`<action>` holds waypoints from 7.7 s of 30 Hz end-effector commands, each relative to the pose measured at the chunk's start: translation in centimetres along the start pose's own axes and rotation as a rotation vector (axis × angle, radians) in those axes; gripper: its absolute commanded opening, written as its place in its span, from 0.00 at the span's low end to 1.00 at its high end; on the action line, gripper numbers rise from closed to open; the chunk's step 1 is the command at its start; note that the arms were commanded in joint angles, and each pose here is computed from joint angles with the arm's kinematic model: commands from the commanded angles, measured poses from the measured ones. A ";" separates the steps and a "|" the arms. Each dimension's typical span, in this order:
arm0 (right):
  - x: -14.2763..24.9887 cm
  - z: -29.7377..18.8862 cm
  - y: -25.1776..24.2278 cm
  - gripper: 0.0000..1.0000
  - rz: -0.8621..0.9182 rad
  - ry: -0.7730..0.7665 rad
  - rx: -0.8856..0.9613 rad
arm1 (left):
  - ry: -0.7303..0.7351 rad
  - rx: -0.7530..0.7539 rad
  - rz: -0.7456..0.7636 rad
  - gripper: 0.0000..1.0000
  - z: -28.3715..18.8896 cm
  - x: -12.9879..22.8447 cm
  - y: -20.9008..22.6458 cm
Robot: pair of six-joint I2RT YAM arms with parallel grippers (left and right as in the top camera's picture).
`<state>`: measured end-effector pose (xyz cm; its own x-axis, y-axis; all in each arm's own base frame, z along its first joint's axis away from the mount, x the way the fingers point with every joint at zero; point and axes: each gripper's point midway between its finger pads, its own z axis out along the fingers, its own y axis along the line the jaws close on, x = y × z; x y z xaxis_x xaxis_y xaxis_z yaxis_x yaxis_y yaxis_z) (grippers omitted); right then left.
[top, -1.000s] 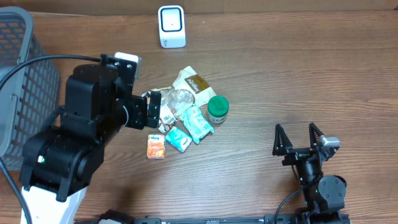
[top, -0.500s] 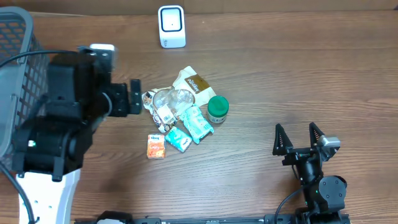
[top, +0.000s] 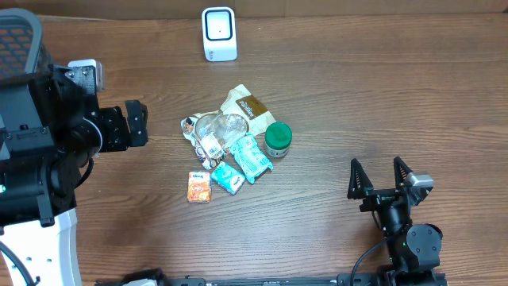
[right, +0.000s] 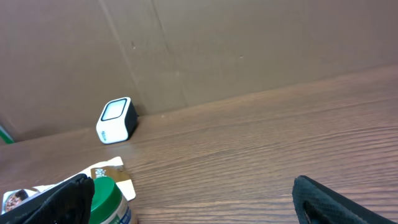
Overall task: Scan the item barcode
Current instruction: 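Lift the left gripper away from the pile toward the basket, then move the right gripper from rest toward the green-capped jar, then lower the right gripper over the jar and grasp its green cap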
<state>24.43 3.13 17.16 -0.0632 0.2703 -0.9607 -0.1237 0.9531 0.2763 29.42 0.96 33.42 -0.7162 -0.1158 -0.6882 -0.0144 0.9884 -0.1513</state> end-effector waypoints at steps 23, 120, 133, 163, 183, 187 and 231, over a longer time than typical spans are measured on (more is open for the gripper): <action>-4.6 -1.8 4.3 1.00 -0.003 0.006 -0.166 | -0.004 0.044 0.033 1.00 -0.5 -0.2 -0.7; -5.0 6.6 10.7 0.91 0.103 1.149 -0.158 | -0.036 0.040 0.205 1.00 -0.3 -1.1 -0.7; 0.9 8.3 14.9 0.86 0.035 1.279 -0.200 | -0.028 0.042 0.203 1.00 -0.3 -0.9 -0.7; 10.9 14.1 14.9 1.00 -0.604 1.256 -0.319 | -0.028 0.042 0.203 1.00 -0.3 -0.9 -0.7; 14.6 13.6 14.2 1.00 -0.606 1.357 -0.347 | -0.028 0.042 0.203 1.00 -0.3 -0.9 -0.7; 14.6 13.6 14.2 0.99 -0.603 1.359 -0.343 | -0.028 0.042 0.203 0.99 -0.3 -0.9 -0.7; 12.3 14.2 13.4 0.91 -0.591 1.365 -0.238 | -0.028 0.042 0.203 1.00 -0.3 -0.9 -0.7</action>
<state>35.76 21.09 8.15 -0.9284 -0.3218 -0.1860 -0.3363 0.9403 0.0516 29.74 0.46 33.67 -0.6983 0.0588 -0.7134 0.1338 0.9898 -0.0495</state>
